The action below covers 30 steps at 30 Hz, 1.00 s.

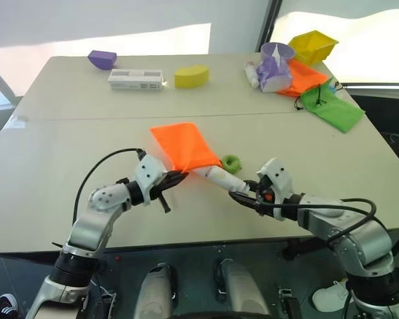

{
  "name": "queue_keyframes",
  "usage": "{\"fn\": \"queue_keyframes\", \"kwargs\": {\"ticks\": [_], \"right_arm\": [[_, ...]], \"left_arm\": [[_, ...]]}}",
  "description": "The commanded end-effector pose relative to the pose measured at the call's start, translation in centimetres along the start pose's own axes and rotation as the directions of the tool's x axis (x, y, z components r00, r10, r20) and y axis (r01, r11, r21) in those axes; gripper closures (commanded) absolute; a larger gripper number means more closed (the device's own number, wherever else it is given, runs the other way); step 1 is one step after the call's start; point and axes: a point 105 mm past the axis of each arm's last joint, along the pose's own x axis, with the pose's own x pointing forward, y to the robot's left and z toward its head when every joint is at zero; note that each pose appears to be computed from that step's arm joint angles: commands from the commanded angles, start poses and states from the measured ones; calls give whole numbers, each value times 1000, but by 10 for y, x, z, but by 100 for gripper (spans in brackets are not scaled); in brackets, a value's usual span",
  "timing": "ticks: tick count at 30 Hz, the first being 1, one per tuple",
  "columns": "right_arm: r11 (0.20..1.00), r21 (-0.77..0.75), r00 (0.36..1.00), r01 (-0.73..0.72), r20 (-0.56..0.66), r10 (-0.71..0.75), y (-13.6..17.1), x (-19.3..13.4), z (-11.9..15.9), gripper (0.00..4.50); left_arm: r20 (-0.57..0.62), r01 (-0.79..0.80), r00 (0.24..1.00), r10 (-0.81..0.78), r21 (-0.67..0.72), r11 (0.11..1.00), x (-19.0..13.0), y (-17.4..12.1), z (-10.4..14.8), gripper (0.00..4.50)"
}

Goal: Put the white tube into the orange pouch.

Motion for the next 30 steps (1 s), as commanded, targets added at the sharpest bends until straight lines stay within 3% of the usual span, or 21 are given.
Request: {"fn": "queue_keyframes", "kwargs": {"ticks": [1, 10, 16, 25, 30], "right_arm": [[999, -33, 998, -11, 66, 13, 16, 14, 17, 269], [988, -18, 986, 151, 80, -149, 1, 34, 21, 269], [987, -19, 986, 158, 59, -157, -4, 32, 18, 269], [995, -101, 999, -18, 32, 22, 11, 4, 12, 269], [997, -78, 999, 6, 45, -3, 4, -3, 13, 269]], "left_arm": [[50, -1, 999, 0, 23, 1000, -1, -1, 14, 450], [49, 1, 999, -2, 20, 1000, -1, -5, 14, 450], [51, 2, 999, -3, 19, 1000, -2, -4, 15, 450], [56, -33, 998, 31, 30, 999, -2, 1, 15, 450], [50, -28, 998, 27, 35, 999, -5, 3, 15, 450]]}}
